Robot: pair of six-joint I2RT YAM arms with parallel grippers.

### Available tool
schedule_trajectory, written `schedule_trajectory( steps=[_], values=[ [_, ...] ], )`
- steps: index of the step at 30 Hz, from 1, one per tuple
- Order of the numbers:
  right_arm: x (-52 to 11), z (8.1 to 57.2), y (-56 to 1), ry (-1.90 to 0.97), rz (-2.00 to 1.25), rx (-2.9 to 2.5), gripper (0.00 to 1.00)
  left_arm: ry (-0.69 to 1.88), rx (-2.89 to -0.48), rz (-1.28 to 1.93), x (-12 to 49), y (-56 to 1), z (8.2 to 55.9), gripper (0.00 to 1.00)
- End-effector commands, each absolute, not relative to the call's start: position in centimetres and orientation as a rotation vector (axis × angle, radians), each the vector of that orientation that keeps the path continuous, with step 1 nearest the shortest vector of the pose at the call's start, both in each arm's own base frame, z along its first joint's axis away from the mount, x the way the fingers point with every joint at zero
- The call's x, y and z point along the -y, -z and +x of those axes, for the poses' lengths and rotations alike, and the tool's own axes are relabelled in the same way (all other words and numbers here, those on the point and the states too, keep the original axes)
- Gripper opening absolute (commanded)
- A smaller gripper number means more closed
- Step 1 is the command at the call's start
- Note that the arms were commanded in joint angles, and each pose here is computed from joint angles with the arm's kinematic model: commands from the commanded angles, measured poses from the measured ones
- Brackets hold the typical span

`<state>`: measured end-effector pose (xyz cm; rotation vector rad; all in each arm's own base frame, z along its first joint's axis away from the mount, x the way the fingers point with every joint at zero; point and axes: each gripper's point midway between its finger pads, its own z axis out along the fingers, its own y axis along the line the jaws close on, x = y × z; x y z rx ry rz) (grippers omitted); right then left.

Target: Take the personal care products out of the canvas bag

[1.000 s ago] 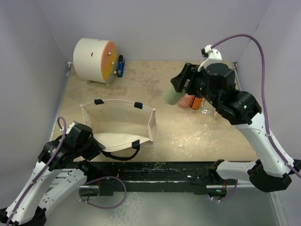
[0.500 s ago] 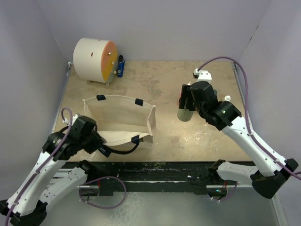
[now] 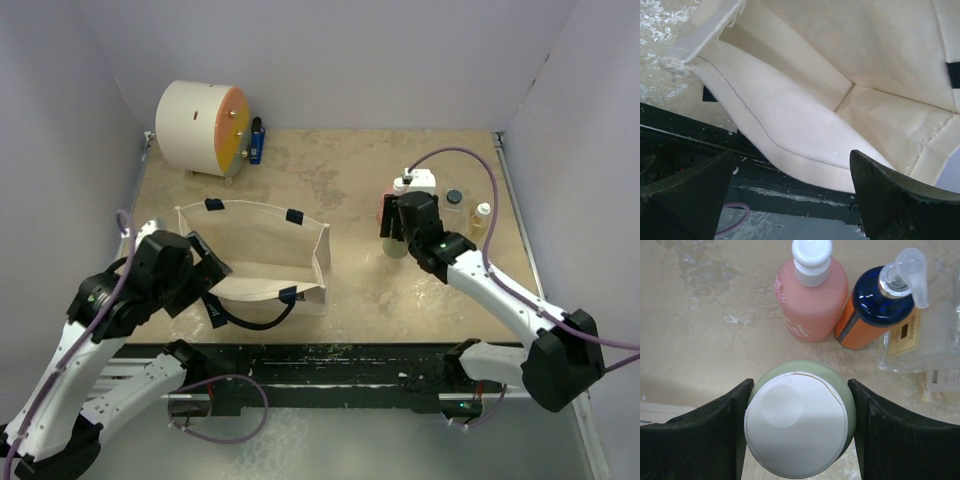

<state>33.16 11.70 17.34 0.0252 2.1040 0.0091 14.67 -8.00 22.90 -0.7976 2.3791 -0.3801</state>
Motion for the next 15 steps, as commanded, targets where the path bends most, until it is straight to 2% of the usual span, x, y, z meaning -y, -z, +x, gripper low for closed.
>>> schedule_trajectory(
  steps=[1,15],
  values=[
    [-13.9,37.4,-22.4,-0.127,0.069,-1.827,0.0,0.436,-2.299,-0.756,7.3,-25.9,14.2,0.99],
    [-13.5,38.7,-16.0,-0.078,0.044,-1.882,0.0,0.395,-2.22,-0.555,6.7,-32.1,15.6,0.99]
  ],
)
